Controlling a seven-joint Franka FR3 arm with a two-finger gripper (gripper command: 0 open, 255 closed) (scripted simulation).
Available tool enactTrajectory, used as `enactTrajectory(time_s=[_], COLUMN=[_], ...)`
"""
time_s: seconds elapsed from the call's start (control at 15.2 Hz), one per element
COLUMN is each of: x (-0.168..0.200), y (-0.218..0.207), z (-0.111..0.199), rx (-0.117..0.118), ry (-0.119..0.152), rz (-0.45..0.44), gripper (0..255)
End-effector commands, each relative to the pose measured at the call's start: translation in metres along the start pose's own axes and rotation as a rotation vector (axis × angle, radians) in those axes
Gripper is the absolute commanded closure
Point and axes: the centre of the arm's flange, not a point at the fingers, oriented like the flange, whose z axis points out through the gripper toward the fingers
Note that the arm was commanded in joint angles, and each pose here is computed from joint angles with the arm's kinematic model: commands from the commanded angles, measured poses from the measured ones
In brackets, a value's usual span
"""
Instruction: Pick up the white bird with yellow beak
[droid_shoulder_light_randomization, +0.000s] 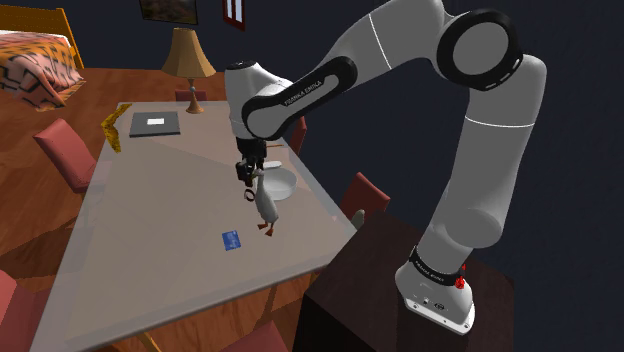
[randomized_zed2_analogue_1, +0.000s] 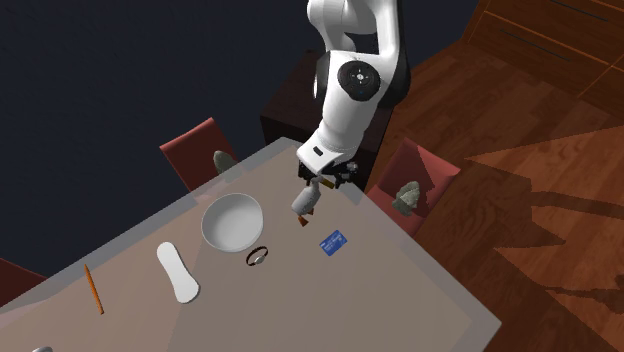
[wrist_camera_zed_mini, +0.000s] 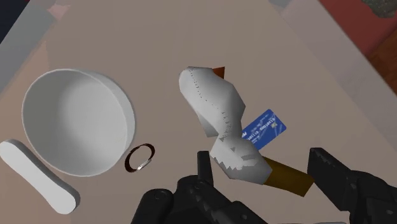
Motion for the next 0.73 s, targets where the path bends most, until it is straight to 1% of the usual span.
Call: enactTrajectory(time_s=[0.0,0.26,0.66], x=[0.000,0.000,-0.002], y=[0.000,0.001,0.005], z=[0.000,0.001,-0.031], rx=[0.000,0.000,0.000], ry=[-0.001,-0.001,-0.001], rz=[0.000,0.000,0.000], gripper=[255,255,255])
